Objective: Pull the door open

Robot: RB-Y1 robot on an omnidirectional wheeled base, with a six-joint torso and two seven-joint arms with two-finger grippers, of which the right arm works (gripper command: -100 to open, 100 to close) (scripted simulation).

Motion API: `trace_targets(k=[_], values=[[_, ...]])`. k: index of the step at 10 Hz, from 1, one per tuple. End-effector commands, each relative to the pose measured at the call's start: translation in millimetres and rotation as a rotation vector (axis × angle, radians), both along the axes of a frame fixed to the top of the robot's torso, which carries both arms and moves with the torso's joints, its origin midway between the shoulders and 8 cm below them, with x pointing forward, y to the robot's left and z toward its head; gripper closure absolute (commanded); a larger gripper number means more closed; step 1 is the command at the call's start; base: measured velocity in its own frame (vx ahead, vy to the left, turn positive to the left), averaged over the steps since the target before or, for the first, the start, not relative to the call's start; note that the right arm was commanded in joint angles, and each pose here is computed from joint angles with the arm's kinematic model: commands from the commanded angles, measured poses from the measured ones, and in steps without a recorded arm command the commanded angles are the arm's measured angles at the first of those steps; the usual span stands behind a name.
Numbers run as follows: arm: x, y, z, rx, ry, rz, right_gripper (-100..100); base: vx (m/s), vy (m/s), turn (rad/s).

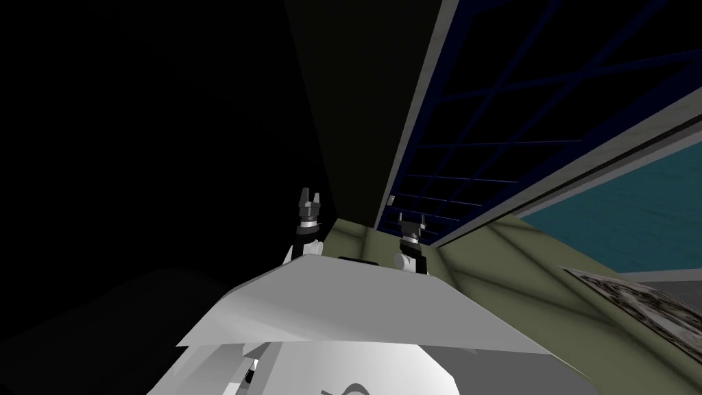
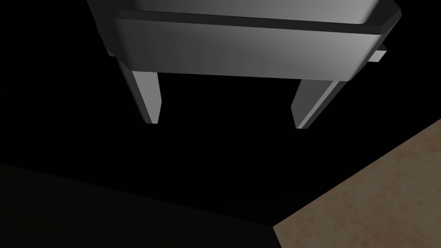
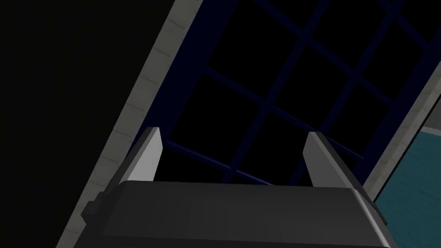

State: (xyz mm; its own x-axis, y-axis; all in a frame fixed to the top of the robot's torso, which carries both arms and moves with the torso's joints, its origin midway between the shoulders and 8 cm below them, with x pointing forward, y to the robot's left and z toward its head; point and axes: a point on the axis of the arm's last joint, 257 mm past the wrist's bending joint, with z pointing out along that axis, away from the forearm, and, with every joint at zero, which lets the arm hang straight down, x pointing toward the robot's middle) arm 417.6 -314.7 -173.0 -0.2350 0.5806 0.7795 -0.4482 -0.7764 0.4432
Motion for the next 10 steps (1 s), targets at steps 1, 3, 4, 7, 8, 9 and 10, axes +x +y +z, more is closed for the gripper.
trace_targets(k=[1,3,4,7,8,9,10], values=[[1.3,-3.1,-17.5,0.051,0.021,0.012,-100,0.084,-0.043,0.116],[2.8,-8.0,-38.6,0.11,0.046,0.023,-100,0.083,-0.045,0.117],[3.2,-10.5,-48.9,0.139,0.059,0.027,-100,0.096,-0.033,0.114],[2.9,-18.6,-79.2,0.223,0.094,0.033,-100,0.095,-0.035,0.108],[2.3,-21.4,-88.6,0.249,0.105,0.033,-100,0.083,-0.05,0.127],[1.5,-24.2,-97.9,0.274,0.115,0.033,-100,0.092,-0.047,0.113],[0.6,-27.2,-107.1,0.3,0.125,0.032,-100,0.08,-0.042,0.084]])
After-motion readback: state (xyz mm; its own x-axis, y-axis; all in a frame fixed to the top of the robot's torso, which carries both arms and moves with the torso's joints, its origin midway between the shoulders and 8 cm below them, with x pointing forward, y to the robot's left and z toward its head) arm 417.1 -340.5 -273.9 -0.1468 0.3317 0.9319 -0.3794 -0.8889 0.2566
